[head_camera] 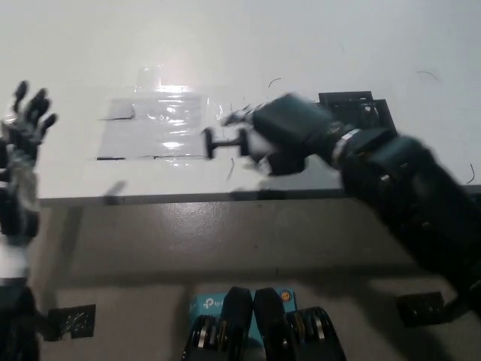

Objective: The robot uses right hand to pick up a small white air pumper and uses its left hand to compress it, and then puts it on the desk

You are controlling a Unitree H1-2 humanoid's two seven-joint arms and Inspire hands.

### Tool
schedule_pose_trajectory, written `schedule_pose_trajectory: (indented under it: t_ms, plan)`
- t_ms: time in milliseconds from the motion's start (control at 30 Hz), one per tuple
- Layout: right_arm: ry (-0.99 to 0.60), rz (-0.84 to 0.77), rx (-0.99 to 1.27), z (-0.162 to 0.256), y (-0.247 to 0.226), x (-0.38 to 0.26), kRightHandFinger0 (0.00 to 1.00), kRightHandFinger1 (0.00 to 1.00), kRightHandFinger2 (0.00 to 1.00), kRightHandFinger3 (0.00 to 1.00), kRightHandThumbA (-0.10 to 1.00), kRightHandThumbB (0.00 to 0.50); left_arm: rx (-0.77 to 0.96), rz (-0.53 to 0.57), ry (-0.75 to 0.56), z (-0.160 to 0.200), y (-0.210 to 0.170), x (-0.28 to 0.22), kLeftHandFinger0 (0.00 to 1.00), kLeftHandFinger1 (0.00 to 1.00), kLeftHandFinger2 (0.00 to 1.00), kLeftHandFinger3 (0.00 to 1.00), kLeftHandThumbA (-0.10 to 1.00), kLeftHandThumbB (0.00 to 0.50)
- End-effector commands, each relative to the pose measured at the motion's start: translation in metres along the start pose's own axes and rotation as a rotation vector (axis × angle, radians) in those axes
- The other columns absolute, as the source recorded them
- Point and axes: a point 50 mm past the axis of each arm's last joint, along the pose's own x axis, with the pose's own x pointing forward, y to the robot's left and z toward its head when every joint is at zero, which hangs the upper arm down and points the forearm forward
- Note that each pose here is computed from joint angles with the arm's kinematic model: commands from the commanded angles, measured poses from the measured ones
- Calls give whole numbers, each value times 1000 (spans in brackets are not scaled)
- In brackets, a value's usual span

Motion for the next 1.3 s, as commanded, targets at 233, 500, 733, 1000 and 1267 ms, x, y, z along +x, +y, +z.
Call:
schedule_pose_trajectory:
  t_ms: [233, 500, 733, 1000, 1267]
  plan:
    - [188, -145, -73, -69, -75, 18, 48, 575, 950, 859, -100, 231, 2, -25, -6, -1, 19, -30, 1000, 1000, 1000, 1000, 1000, 113]
    - [263, -130, 32, -96, -41, 55, 17, 516, 896, 791, -100, 235, 41, -127, 44, -9, 4, -79, 1000, 1000, 1000, 1000, 1000, 169]
    - [382, 147, 170, -104, -11, 73, 1000, 1000, 1000, 1000, 369, 425, 12, -156, 88, -8, 7, -121, 1000, 1000, 1000, 1000, 1000, 201]
    - [372, 201, 174, -109, 12, 67, 1000, 1000, 1000, 1000, 526, 408, 22, -185, 130, -9, -1, -132, 1000, 1000, 1000, 1000, 1000, 196]
    - [295, 193, 261, -95, 6, 53, 1000, 1000, 1000, 1000, 674, 476, 24, -182, 159, -12, -5, -138, 1000, 1000, 1000, 1000, 1000, 215]
